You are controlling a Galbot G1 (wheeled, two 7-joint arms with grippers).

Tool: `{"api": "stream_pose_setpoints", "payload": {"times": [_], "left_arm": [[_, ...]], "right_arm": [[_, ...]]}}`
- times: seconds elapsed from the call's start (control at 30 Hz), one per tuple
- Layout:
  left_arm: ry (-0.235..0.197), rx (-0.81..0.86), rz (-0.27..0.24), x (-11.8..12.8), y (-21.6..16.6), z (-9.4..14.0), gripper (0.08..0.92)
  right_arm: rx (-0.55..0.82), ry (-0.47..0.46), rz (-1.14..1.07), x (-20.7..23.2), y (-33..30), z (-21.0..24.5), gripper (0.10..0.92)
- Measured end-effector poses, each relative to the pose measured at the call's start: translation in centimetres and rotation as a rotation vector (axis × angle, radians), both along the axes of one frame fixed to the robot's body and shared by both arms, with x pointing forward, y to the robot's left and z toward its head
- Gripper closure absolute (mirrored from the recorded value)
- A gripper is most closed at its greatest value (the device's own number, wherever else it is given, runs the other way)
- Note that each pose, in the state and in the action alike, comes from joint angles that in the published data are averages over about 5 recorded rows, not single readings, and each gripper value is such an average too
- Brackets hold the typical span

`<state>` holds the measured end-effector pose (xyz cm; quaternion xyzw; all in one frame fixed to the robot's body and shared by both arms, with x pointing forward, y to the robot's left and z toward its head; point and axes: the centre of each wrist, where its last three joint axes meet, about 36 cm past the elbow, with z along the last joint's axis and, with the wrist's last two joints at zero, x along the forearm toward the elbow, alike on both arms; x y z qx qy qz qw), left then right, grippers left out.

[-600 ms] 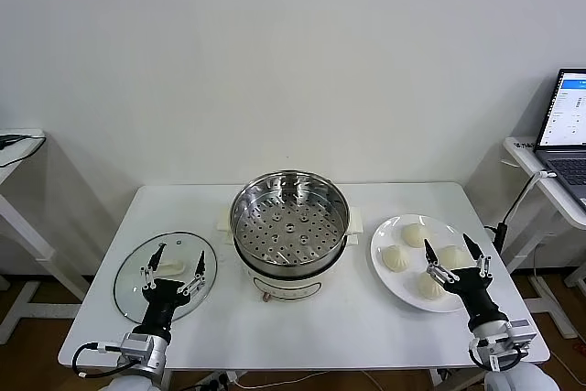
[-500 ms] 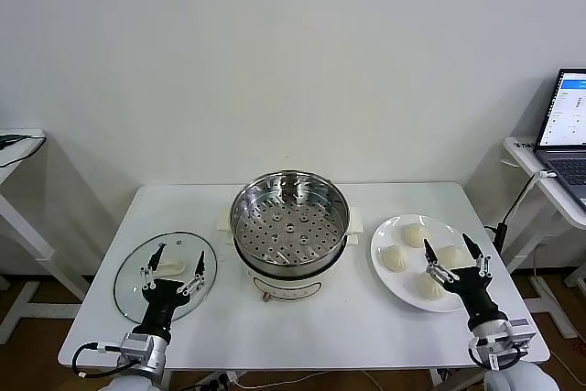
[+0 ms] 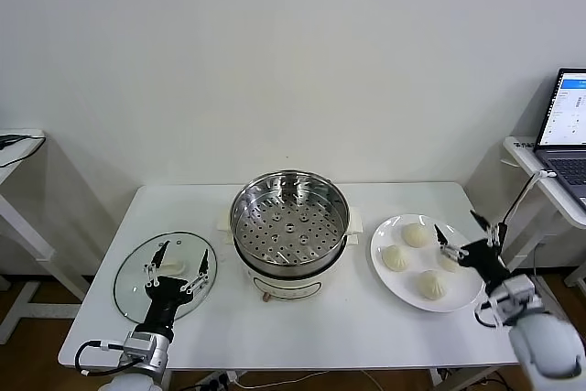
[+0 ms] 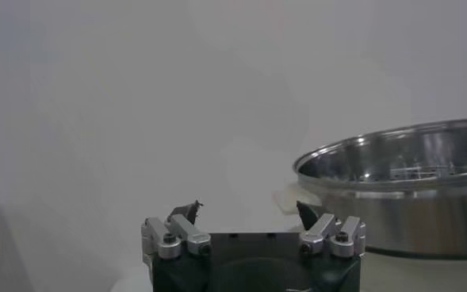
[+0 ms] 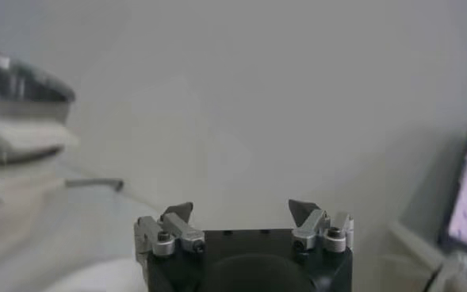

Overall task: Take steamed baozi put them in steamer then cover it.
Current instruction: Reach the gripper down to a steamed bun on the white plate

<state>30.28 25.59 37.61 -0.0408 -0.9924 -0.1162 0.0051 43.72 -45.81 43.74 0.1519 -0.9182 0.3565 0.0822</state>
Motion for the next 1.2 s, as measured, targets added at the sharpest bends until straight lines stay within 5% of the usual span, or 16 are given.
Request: {"api": "stream_pose_setpoints", "payload": {"times": [0.37, 0.7, 1.2], "left_arm": [[-0.001, -0.009, 0.009, 0.0, -0.6, 0.2, 0.177], [0.010, -0.013, 0.022, -0.2, -1.0, 0.1, 0.177], [0.028, -0.012, 0.028, -0.4, -1.1, -0.5, 0.177]], "right_arm": [[-0.366, 0.367, 0.313, 10.6, -1.5, 5.4, 0.200], [-0.557, 0.653, 0.445, 17.8, -0.8, 8.2, 0.200], [-0.654, 0.841, 0.478, 23.1, 1.9, 6.4, 0.200]]}}
